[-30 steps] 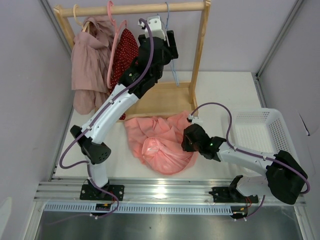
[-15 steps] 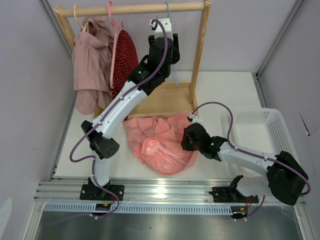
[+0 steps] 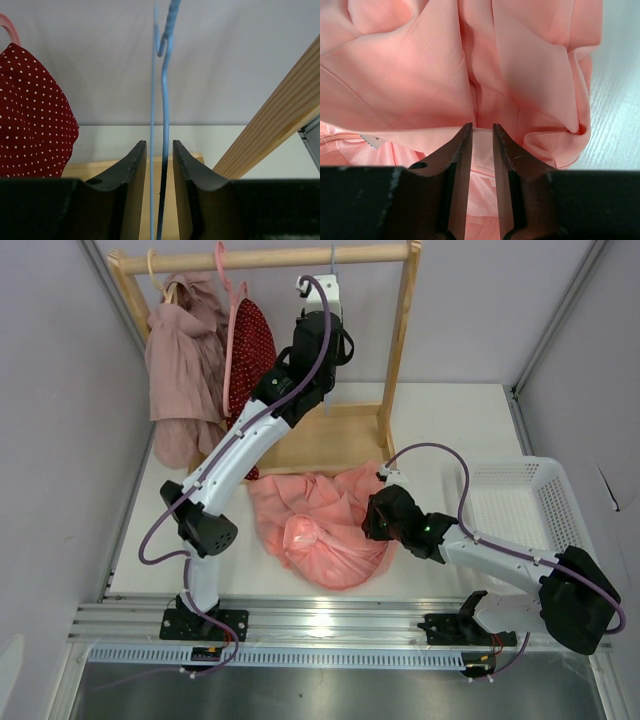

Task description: Place the skirt on the hanger

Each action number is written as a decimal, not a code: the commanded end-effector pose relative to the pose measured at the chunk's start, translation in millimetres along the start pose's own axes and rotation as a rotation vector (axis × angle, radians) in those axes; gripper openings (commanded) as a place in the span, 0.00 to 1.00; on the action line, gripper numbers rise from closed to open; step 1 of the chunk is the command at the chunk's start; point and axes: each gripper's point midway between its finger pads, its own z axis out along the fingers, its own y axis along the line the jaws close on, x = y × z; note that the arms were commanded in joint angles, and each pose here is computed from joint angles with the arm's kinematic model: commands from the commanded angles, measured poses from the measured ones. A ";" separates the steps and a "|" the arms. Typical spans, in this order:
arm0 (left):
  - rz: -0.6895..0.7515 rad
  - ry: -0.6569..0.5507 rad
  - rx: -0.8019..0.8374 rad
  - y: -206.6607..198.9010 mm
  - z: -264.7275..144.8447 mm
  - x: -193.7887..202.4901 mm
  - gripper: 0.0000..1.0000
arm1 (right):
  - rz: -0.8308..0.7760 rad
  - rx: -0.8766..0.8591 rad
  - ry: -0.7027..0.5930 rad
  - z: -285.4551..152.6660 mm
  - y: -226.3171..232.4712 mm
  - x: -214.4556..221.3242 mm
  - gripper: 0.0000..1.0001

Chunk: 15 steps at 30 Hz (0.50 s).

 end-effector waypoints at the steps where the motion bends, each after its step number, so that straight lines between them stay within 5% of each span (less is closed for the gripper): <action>1: -0.036 -0.061 0.024 8.1 -12.3 -36.8 0.31 | -0.002 -0.022 -0.042 -3.7 3.4 -11.6 0.28; 11: -0.050 -0.107 0.026 12.0 -16.5 -55.3 0.00 | 0.001 -0.028 -0.047 -4.7 4.2 -12.9 0.28; 15: -0.060 -0.147 0.027 15.0 -22.6 -72.2 0.00 | 0.001 -0.032 -0.047 -5.1 5.0 -13.2 0.28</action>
